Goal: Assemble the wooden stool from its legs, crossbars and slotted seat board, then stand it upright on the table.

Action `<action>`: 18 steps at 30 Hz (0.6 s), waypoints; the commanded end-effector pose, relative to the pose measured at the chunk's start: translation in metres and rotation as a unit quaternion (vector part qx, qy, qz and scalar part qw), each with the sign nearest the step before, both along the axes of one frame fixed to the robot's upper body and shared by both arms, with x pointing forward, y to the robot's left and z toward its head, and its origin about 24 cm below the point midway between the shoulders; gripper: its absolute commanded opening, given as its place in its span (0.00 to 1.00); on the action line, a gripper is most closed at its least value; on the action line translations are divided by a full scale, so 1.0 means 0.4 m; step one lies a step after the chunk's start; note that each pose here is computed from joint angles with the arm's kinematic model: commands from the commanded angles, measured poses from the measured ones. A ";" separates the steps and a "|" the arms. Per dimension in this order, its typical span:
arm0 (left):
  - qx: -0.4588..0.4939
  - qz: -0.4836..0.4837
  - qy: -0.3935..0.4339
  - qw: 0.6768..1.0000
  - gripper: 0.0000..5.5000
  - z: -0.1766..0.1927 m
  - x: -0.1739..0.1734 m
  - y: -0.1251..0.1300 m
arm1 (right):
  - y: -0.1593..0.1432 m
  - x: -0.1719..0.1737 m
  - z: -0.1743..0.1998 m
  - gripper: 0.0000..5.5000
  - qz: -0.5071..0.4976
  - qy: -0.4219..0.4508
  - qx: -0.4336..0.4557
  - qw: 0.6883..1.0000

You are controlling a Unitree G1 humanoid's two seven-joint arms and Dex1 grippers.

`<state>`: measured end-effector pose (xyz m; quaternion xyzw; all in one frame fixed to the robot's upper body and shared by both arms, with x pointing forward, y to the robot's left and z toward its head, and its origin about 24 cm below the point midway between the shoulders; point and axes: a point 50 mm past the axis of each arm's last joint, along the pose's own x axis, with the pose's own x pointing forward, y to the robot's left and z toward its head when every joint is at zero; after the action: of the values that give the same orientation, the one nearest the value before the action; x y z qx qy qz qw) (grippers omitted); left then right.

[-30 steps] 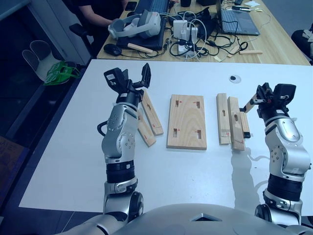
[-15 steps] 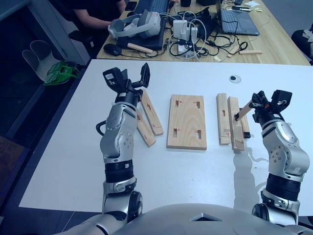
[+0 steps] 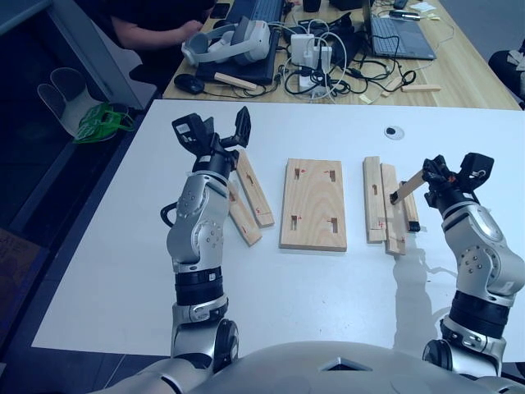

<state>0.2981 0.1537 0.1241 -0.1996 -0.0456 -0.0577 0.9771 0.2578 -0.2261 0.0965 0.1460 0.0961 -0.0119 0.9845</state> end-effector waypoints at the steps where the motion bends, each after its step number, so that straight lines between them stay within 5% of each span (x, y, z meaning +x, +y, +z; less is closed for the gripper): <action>1: -0.004 -0.003 0.006 1.000 0.80 0.002 0.005 -0.004 | 0.025 0.001 0.013 0.07 0.051 -0.020 -0.037 0.998; 18: -0.009 -0.007 0.010 1.000 0.80 0.002 0.005 -0.003 | 0.012 0.004 -0.012 0.07 0.041 0.020 -0.096 0.994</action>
<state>0.2982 0.1529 0.1223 -0.2106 -0.0370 -0.0610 0.9750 0.2604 -0.2139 0.0976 0.0583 0.1003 0.0374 0.9925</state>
